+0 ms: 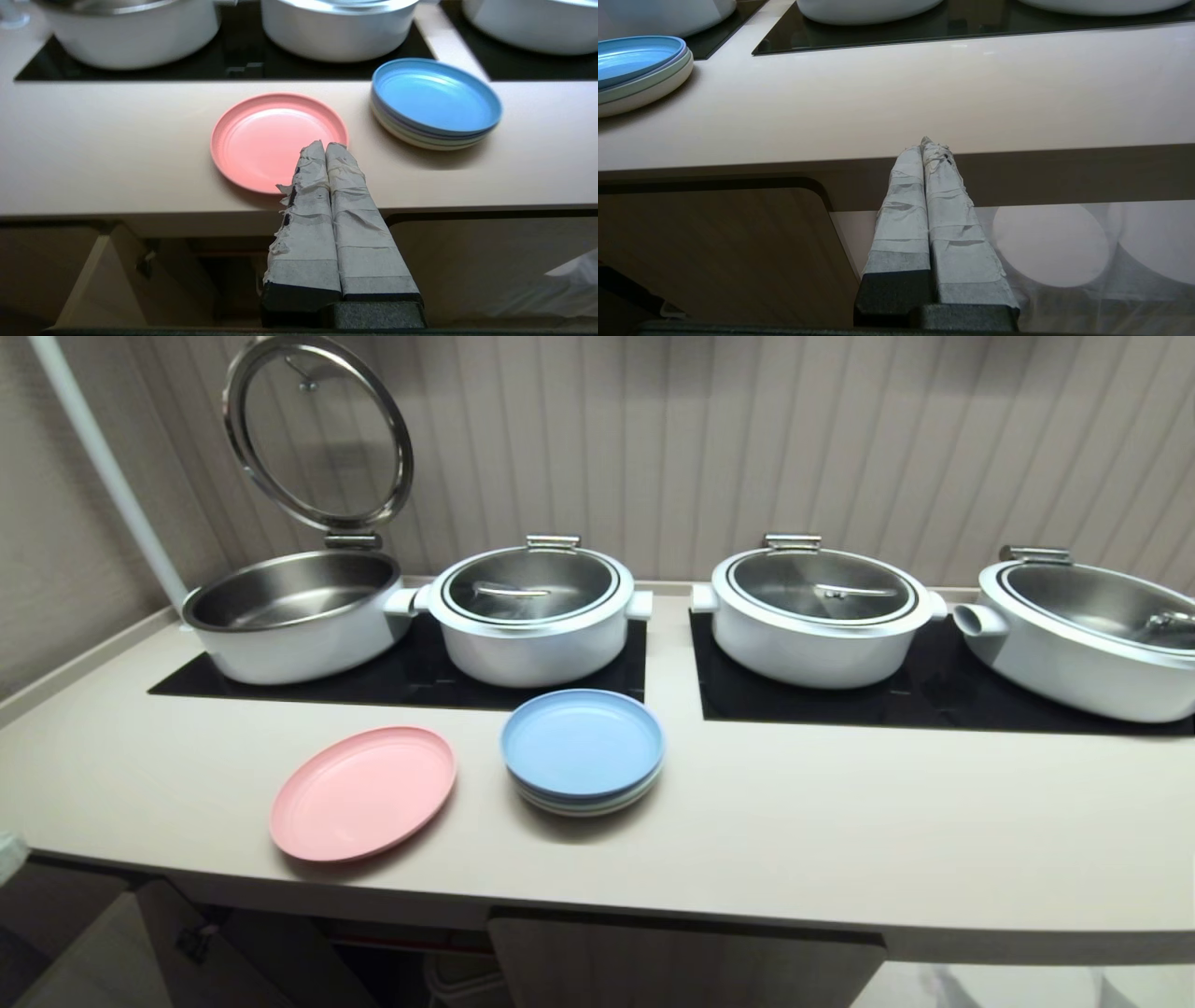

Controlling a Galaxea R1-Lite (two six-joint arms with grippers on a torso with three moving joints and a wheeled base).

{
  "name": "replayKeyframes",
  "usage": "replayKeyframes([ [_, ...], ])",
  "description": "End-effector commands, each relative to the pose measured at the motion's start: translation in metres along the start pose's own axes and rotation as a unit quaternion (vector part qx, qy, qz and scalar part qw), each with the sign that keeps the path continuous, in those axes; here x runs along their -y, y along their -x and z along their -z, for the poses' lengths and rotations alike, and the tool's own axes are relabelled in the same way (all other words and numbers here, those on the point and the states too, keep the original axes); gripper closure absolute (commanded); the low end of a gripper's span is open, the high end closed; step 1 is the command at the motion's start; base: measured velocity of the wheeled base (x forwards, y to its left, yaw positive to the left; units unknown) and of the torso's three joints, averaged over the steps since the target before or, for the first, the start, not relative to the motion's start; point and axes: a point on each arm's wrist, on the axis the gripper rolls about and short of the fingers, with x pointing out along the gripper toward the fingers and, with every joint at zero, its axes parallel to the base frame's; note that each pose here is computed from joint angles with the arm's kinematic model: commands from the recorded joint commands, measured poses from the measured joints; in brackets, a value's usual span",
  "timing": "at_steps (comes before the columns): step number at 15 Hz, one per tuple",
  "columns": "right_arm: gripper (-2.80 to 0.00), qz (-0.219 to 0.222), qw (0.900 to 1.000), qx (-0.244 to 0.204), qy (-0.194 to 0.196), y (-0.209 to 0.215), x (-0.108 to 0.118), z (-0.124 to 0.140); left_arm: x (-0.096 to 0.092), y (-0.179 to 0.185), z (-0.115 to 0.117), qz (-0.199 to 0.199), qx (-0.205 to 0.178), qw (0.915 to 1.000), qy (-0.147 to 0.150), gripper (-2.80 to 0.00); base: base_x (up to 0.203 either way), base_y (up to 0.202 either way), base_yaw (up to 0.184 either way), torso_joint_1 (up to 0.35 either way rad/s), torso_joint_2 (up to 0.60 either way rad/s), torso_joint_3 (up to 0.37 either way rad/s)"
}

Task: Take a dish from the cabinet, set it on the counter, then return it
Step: Pick up the plate from the table

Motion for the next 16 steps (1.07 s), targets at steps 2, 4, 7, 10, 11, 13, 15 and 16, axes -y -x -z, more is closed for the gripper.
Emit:
replayKeyframes([
  [2,0.0,0.0,1.0,0.0,0.0,0.0,0.0,0.0,-0.009,-0.061,-0.018,-0.032,-0.124,0.9915,0.024,0.0,0.0,0.0,0.0,0.0,0.0,0.0],
  [4,0.0,0.0,1.0,0.0,0.0,0.0,0.0,0.0,-0.013,-0.085,-0.015,-0.044,-0.176,0.9828,0.036,0.0,0.0,0.0,0.0,0.0,0.0,0.0],
  [7,0.0,0.0,1.0,0.0,0.0,0.0,0.0,0.0,-0.021,-0.126,-0.01,-0.071,-0.237,0.9653,0.084,0.0,0.0,0.0,0.0,0.0,0.0,0.0],
  [10,0.0,0.0,1.0,0.0,0.0,0.0,0.0,0.0,-0.036,-0.155,-0.002,-0.109,-0.281,0.9465,0.116,0.0,0.0,0.0,0.0,0.0,0.0,0.0],
  [11,0.0,0.0,1.0,0.0,0.0,0.0,0.0,0.0,-0.039,-0.16,0.001,-0.115,-0.291,0.942,0.12,0.0,0.0,0.0,0.0,0.0,0.0,0.0],
  [13,0.0,0.0,1.0,0.0,0.0,0.0,0.0,0.0,-0.044,-0.168,0.006,-0.123,-0.305,0.9359,0.125,0.0,0.0,0.0,0.0,0.0,0.0,0.0],
  [15,0.0,0.0,1.0,0.0,0.0,0.0,0.0,0.0,-0.046,-0.174,0.011,-0.126,-0.32,0.9304,0.128,0.0,0.0,0.0,0.0,0.0,0.0,0.0],
  [16,0.0,0.0,1.0,0.0,0.0,0.0,0.0,0.0,-0.048,-0.178,0.014,-0.129,-0.327,0.9269,0.131,0.0,0.0,0.0,0.0,0.0,0.0,0.0],
])
